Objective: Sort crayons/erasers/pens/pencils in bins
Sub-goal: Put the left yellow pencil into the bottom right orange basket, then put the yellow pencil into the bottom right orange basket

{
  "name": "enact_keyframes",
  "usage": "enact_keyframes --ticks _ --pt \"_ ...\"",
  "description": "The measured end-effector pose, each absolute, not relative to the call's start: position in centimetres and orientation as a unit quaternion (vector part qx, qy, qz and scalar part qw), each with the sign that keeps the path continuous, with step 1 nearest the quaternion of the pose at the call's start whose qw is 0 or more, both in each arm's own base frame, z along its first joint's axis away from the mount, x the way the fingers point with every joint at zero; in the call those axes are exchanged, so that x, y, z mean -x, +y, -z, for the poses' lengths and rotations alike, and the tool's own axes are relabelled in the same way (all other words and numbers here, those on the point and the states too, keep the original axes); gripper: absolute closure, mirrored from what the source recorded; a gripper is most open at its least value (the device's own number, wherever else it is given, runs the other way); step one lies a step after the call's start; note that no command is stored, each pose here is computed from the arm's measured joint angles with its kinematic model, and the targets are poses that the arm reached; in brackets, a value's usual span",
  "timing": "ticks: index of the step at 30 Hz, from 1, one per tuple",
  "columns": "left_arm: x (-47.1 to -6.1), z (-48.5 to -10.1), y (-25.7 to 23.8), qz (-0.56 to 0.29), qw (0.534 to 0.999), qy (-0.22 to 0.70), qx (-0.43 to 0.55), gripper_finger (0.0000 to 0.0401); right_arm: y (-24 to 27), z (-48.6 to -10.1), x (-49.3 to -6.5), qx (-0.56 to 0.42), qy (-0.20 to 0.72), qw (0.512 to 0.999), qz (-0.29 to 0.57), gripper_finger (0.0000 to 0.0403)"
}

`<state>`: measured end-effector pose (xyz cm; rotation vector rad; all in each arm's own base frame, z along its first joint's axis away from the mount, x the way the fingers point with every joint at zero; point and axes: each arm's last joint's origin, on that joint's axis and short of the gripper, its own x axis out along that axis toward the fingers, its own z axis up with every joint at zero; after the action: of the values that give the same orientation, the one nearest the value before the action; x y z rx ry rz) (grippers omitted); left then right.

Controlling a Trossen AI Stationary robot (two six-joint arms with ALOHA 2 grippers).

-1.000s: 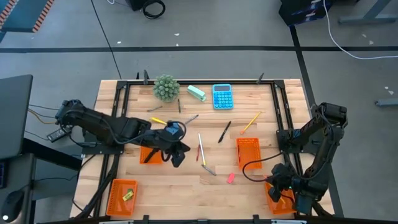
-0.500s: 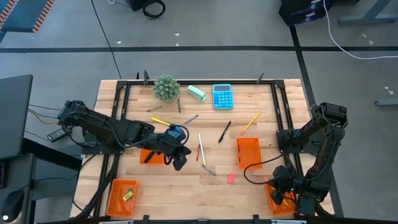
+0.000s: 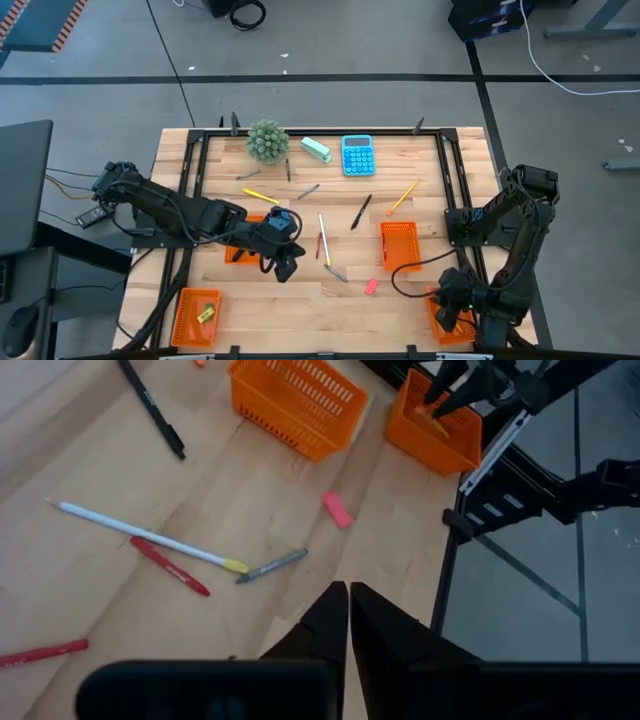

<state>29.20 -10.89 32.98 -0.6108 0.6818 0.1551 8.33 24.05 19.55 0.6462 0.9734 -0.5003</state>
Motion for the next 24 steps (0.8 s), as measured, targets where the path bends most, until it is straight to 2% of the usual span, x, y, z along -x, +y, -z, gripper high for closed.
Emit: enact_keyframes --ticks 7,13,20,24 --pt "-29.4 -33.0 -10.6 -0.116 0.903 0.303 0.283 0.038 24.9 -21.4 -8.6 -0.314 0.455 0.803 0.224 0.0297" --pt "-30.1 -33.0 -10.7 -0.119 0.911 0.276 0.283 0.0384 24.6 -24.3 -8.6 -0.28 0.447 0.814 0.244 0.0297" --pt "-30.8 -32.4 -10.4 -0.125 0.924 0.275 0.233 0.0377 22.5 -28.7 -10.4 -0.25 0.435 0.811 0.301 0.0297" --pt "-31.6 -32.7 -9.0 -0.144 0.929 0.246 0.237 0.0381 20.2 -31.4 -12.4 -0.257 0.435 0.815 0.284 0.0297"
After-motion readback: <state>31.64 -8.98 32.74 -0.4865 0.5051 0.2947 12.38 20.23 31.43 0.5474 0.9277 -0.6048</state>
